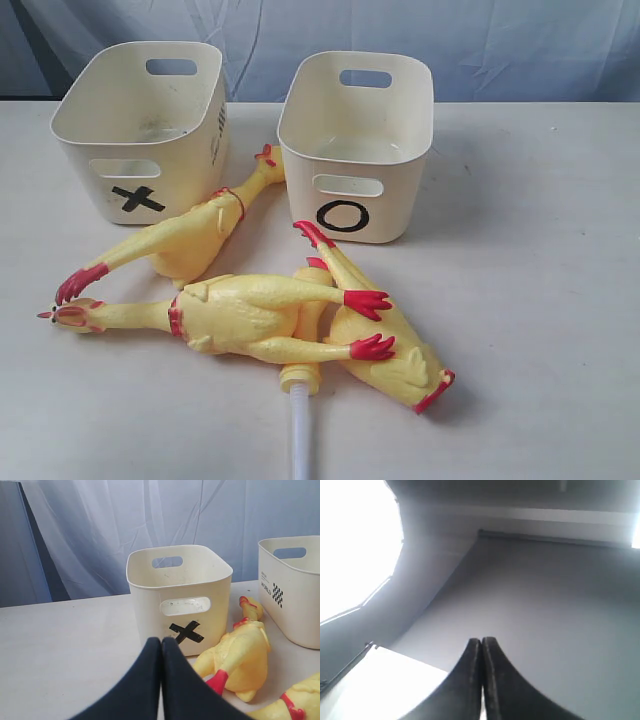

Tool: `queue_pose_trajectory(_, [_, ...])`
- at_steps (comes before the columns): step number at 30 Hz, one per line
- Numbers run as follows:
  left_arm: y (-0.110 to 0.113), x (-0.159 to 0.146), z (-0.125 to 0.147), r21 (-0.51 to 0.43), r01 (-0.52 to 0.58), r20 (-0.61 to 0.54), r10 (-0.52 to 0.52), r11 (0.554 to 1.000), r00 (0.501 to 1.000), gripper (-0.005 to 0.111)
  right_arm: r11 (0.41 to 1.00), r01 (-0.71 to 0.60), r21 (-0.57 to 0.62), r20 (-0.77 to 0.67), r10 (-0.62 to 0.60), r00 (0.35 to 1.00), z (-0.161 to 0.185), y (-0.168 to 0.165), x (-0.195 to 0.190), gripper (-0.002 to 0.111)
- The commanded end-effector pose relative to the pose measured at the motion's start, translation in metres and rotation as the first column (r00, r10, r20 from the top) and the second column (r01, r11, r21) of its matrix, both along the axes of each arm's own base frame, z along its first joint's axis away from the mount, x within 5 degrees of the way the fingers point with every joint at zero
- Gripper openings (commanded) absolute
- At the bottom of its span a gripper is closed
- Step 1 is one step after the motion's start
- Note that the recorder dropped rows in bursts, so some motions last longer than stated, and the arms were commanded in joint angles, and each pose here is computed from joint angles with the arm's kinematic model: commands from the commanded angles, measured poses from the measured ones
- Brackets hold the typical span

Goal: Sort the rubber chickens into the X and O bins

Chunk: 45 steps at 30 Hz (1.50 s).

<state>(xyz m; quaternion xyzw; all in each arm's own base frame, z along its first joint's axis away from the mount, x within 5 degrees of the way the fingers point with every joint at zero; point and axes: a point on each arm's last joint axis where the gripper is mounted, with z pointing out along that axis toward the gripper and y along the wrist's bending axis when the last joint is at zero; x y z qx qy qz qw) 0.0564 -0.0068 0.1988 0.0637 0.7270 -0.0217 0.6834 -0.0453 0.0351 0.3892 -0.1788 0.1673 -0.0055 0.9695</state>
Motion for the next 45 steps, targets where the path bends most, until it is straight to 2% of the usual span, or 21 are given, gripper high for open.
queue_pose_trajectory(1, [0.000,0.000,0.002,-0.009,0.002,0.017,-0.002,1.000,1.000,0.000,0.987,-0.107,0.121,-0.241,0.134,0.961,0.040,-0.004,0.001,-0.001])
queue_pose_trajectory(3, [0.000,0.000,0.002,-0.009,0.002,0.017,-0.002,1.000,1.000,0.000,0.948,-0.137,0.286,-0.340,0.234,0.911,0.050,-0.013,0.010,-0.001])
queue_pose_trajectory(4, [0.000,0.000,0.002,-0.009,0.002,0.017,-0.002,1.000,1.000,0.000,0.925,-0.110,0.364,-0.386,0.258,0.886,0.056,-0.018,0.016,-0.001])
queue_pose_trajectory(5, [0.000,0.000,0.002,-0.009,0.002,0.017,-0.002,1.000,1.000,0.000,0.917,-0.073,0.393,-0.423,0.250,0.871,0.059,-0.021,0.023,-0.001])
queue_pose_trajectory(7, [0.000,0.000,0.002,-0.009,0.002,0.017,-0.002,1.000,1.000,0.000,0.916,0.006,0.402,-0.488,0.209,0.848,0.065,-0.025,0.039,-0.001])
queue_pose_trajectory(10, [0.000,0.000,0.002,-0.009,0.002,0.017,-0.002,1.000,1.000,0.000,0.938,0.080,0.336,-0.557,0.129,0.821,0.071,-0.026,0.063,-0.001])
queue_pose_trajectory(12, [0.000,0.000,0.002,-0.009,0.002,0.017,-0.002,1.000,1.000,0.000,0.941,0.104,0.322,-0.606,0.120,0.786,0.071,-0.026,0.084,-0.001])
queue_pose_trajectory(18, [0.000,0.000,0.002,-0.009,0.002,0.017,-0.002,1.000,1.000,0.000,0.939,0.182,0.292,-0.798,0.134,0.587,0.049,-0.027,0.163,-0.001])
queue_pose_trajectory(21, [0.000,0.000,0.002,-0.009,0.002,0.017,-0.002,1.000,1.000,0.000,0.946,0.166,0.277,-0.866,0.171,0.470,0.032,-0.020,0.200,-0.001])
queue_pose_trajectory(24, [0.000,0.000,0.002,-0.009,0.002,0.017,-0.002,1.000,1.000,0.000,0.973,0.059,0.224,-0.927,0.194,0.320,0.007,-0.001,0.232,-0.001])
queue_pose_trajectory(25, [0.000,0.000,0.002,-0.009,0.002,0.017,-0.002,1.000,1.000,0.000,0.974,-0.016,0.224,-0.945,0.221,0.240,-0.004,0.008,0.238,-0.001])
queue_pose_trajectory(26, [0.000,0.000,0.002,-0.009,0.002,0.017,-0.002,1.000,1.000,0.000,0.971,-0.093,0.221,-0.964,0.232,0.133,-0.017,0.017,0.244,-0.001])
queue_pose_trajectory(28, [0.000,0.000,0.002,-0.009,0.002,0.017,-0.002,1.000,1.000,0.000,0.922,-0.215,0.323,-0.946,0.309,-0.096,-0.039,0.033,0.252,-0.001])
queue_pose_trajectory(29, [0.000,0.000,0.002,-0.009,0.002,0.017,-0.002,1.000,1.000,0.000,0.893,-0.271,0.358,-0.930,0.315,-0.191,-0.049,0.040,0.255,-0.001])
queue_pose_trajectory(32, [0.000,0.000,0.002,-0.009,0.002,0.017,-0.002,1.000,1.000,0.000,0.831,-0.363,0.423,-0.885,0.292,-0.361,-0.072,0.052,0.263,-0.001])
queue_pose_trajectory(34, [0.000,0.000,0.002,-0.009,0.002,0.017,-0.002,1.000,1.000,0.000,0.821,-0.359,0.444,-0.864,0.287,-0.413,-0.082,0.054,0.270,-0.001])
queue_pose_trajectory(38, [0.000,0.000,0.002,-0.009,0.002,0.017,-0.002,1.000,1.000,0.000,0.816,-0.341,0.467,-0.838,0.284,-0.467,-0.094,0.055,0.278,-0.001])
queue_pose_trajectory(45, [0.000,0.000,0.002,-0.009,0.002,0.017,-0.002,1.000,1.000,0.000,0.802,-0.351,0.484,-0.822,0.279,-0.496,-0.098,0.057,0.279,-0.001])
